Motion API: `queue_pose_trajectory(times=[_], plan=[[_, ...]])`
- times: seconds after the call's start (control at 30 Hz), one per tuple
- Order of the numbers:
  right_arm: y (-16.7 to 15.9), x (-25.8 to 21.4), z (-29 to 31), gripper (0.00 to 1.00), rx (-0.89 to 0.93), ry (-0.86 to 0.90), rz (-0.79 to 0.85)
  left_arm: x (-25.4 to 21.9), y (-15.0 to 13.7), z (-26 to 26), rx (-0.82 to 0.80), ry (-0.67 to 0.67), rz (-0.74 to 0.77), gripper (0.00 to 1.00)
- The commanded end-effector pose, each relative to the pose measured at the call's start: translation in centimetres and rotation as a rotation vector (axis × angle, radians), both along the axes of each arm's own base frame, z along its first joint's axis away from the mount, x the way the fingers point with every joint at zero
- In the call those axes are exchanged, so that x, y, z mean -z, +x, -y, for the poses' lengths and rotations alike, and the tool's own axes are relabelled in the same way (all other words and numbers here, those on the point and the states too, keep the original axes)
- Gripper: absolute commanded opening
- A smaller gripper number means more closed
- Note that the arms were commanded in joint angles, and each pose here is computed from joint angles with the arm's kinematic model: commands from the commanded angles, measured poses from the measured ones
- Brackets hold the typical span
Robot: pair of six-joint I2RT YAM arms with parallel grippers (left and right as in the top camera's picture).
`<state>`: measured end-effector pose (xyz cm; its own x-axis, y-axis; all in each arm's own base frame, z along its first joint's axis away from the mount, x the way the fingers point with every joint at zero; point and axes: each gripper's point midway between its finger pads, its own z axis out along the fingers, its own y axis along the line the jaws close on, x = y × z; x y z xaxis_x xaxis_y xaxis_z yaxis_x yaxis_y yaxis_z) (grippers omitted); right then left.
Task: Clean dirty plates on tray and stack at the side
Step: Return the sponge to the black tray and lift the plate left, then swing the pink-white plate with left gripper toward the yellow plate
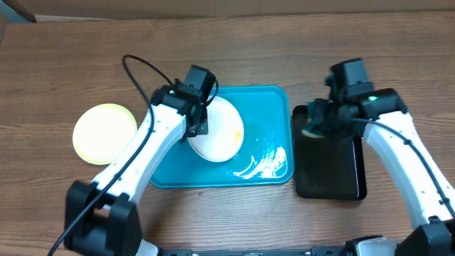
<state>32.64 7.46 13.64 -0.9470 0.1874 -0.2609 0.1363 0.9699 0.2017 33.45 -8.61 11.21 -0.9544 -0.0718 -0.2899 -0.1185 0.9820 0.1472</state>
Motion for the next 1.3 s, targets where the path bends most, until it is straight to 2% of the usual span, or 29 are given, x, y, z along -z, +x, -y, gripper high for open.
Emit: queue_pose_trajectory(times=[0.0,0.3,0.53,0.67,0.83,1.1,1.27], plan=[[-0.7,1.1,1.0,0.04,-0.025,0.024,-0.034,-3.0,0.5,-2.1,-0.055,0.079,0.118,0.04],[-3.1,8.2,2.4,0.04,0.012,0.022,-0.093,-5.5,0.6,-3.9,-0.085,0.154,0.207,0.04],[-6.2,13.5,2.7,0.04,0.071,0.021,-0.222,-5.8,0.3,-4.6,-0.092,0.194,0.200,0.04],[-6.7,14.9,2.7,0.04,0.085,0.019,-0.275,-6.0,0.3,-4.6,-0.092,0.194,0.198,0.04],[-5.6,13.5,2.7,0.04,0.079,0.020,-0.250,-6.6,0.1,-4.9,-0.094,0.215,0.194,0.04],[-0.9,6.6,2.4,0.04,0.077,0.035,-0.112,-9.5,0.9,-5.3,-0.111,0.236,0.251,0.04],[-1.3,7.5,3.1,0.04,0.088,-0.005,-0.124,-11.3,1.1,-6.4,-0.126,0.345,0.304,0.04]])
